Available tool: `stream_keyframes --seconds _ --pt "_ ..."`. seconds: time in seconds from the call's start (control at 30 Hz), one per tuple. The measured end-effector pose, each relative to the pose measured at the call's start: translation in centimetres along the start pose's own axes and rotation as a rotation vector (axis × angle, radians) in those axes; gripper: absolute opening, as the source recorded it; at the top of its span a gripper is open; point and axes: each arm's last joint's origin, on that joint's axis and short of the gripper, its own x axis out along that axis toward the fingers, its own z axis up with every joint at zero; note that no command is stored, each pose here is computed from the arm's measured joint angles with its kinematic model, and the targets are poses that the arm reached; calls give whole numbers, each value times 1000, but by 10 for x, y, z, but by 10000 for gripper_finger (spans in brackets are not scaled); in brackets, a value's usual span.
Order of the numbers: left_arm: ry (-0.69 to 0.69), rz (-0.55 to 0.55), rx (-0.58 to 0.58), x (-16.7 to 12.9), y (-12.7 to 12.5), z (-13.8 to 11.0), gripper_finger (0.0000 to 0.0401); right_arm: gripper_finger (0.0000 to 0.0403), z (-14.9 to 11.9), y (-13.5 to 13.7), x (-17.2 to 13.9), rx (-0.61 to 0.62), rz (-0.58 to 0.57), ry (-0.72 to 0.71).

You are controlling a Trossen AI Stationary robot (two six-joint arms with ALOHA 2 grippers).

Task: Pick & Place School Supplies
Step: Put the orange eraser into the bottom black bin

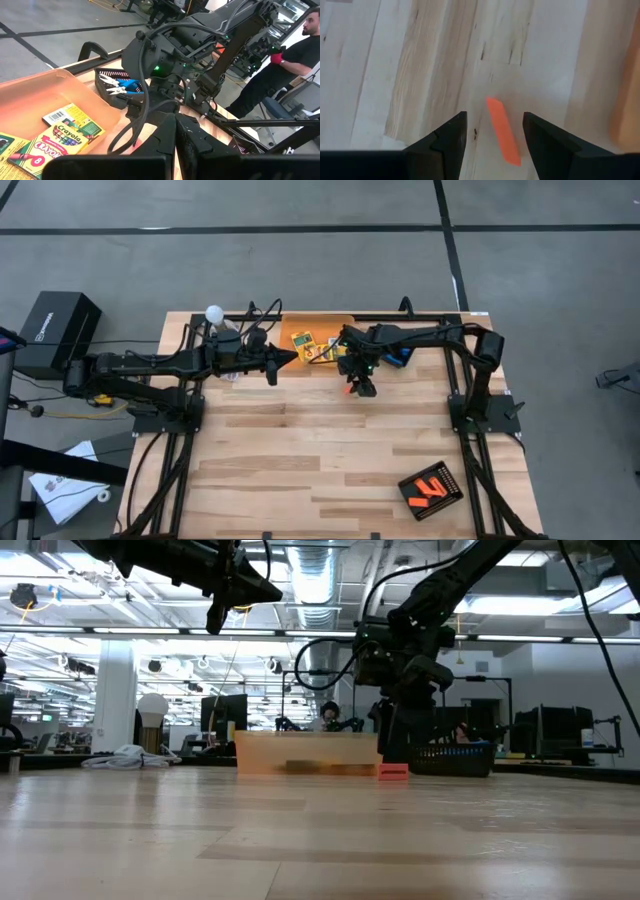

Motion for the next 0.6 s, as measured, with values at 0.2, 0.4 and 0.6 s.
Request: stream_keyframes --seconds 0.2,0.4,0.6 --pt "0 0 0 0 0 0 0 183 -5 -3 10 22 25 38" --pt "11 -17 0 0 0 0 0 183 -5 -6 21 20 30 55" --pt "13 -17 0 0 0 -1 0 180 -4 -6 24 10 22 44"
